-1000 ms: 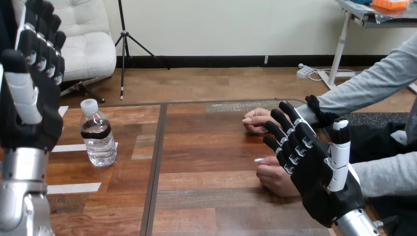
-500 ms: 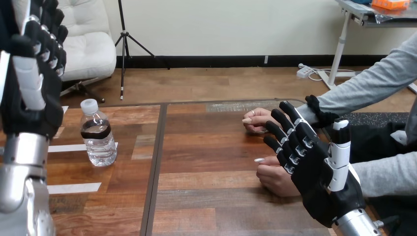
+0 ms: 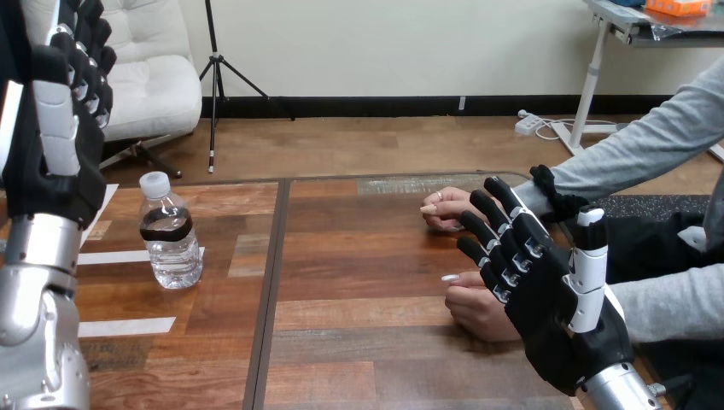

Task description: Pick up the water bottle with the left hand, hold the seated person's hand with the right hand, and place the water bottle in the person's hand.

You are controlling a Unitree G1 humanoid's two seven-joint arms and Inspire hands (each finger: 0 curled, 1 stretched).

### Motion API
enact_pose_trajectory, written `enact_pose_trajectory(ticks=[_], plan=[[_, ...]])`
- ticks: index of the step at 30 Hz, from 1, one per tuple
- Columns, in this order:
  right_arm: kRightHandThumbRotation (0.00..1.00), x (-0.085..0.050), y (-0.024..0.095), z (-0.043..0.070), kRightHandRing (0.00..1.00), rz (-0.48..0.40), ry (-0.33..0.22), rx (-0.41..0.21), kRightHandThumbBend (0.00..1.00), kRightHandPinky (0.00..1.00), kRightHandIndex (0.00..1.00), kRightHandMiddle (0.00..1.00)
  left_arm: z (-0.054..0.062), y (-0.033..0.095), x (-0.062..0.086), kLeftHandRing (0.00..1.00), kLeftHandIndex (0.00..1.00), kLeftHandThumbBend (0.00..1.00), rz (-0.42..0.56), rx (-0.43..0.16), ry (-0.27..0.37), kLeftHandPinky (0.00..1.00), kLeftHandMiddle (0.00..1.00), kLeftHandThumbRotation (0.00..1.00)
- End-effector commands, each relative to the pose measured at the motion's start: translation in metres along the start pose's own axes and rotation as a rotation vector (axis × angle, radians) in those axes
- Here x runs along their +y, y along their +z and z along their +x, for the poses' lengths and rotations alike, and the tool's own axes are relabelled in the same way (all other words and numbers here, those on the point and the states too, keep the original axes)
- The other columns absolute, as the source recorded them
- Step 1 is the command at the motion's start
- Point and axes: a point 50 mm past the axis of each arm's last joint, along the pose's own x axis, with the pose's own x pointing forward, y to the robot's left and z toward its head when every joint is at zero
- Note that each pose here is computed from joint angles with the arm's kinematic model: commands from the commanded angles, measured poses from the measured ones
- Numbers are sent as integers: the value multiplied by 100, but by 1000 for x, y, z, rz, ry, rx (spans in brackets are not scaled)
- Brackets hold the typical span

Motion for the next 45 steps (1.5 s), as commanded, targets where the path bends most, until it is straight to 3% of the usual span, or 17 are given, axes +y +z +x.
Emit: enact_pose_trajectory(ticks=[1, 22, 45], plan=[[100, 8, 25, 15, 100, -34, 56, -112, 93, 100, 100, 100, 25, 15, 6, 100, 100, 93, 37, -68, 8, 100, 100, 100], [100, 8, 26, 15, 100, -36, 54, -106, 94, 100, 100, 100, 42, 3, 12, 100, 100, 97, 48, 11, 49, 100, 100, 100], [100, 8, 26, 14, 100, -36, 52, -111, 95, 100, 100, 100, 55, -6, 16, 100, 100, 89, 41, 91, 92, 100, 100, 100]])
